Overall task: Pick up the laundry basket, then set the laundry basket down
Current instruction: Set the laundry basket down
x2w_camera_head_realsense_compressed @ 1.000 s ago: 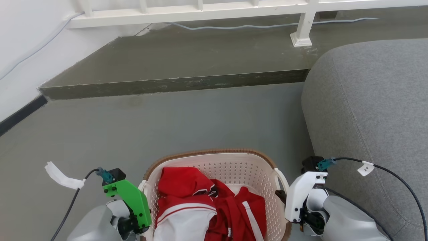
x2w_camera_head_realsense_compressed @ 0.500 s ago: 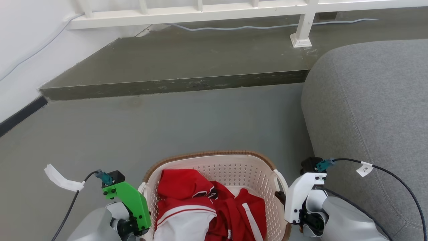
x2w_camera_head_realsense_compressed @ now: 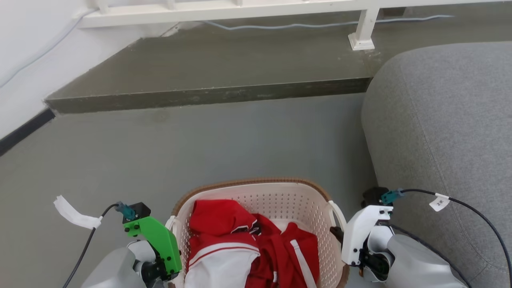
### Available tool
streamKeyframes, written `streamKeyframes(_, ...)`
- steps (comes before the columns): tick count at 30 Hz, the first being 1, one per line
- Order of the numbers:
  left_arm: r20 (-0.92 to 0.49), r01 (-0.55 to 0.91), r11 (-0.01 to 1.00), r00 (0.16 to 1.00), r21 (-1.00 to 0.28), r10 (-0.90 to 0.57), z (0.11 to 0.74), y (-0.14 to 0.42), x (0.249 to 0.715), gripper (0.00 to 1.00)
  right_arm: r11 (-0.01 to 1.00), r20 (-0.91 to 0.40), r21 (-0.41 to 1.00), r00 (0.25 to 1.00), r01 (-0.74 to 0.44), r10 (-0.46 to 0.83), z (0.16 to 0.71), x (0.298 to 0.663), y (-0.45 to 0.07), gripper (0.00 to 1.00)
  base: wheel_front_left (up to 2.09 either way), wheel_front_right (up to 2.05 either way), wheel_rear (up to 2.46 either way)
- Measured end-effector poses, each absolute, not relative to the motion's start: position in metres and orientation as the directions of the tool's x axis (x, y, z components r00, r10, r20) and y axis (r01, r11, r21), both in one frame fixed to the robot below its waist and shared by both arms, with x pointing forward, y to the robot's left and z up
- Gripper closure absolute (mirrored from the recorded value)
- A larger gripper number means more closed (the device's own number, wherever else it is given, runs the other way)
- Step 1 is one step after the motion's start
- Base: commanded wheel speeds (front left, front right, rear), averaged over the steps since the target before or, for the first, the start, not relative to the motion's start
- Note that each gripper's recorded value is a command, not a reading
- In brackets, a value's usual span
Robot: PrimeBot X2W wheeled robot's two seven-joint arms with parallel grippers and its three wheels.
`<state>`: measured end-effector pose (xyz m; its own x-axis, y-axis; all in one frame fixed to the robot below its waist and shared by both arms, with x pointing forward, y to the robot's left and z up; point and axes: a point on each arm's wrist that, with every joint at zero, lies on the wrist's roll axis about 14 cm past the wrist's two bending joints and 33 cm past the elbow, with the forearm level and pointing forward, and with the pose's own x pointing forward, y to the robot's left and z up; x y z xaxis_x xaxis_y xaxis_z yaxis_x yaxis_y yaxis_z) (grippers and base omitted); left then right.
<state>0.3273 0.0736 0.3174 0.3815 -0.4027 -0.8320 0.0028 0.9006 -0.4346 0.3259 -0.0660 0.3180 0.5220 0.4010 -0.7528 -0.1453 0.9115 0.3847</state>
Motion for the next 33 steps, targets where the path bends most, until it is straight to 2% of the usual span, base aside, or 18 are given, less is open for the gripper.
streamKeyframes(22,-0.805,0.008,0.899,0.443,-0.437,-0.395,0.297,0.068,0.367,1.0,0.921,-0.733,0.376,0.575,-0.104,0.365,0.302,0.374,-0.073,1.0,0.0,0.0,0.0)
streamKeyframes(33,-0.806,0.011,0.905,0.452,-0.424,-0.383,0.274,0.066,0.393,1.0,0.927,-0.741,0.357,0.57,-0.115,0.356,0.279,0.398,-0.073,1.0,0.0,0.0,0.0)
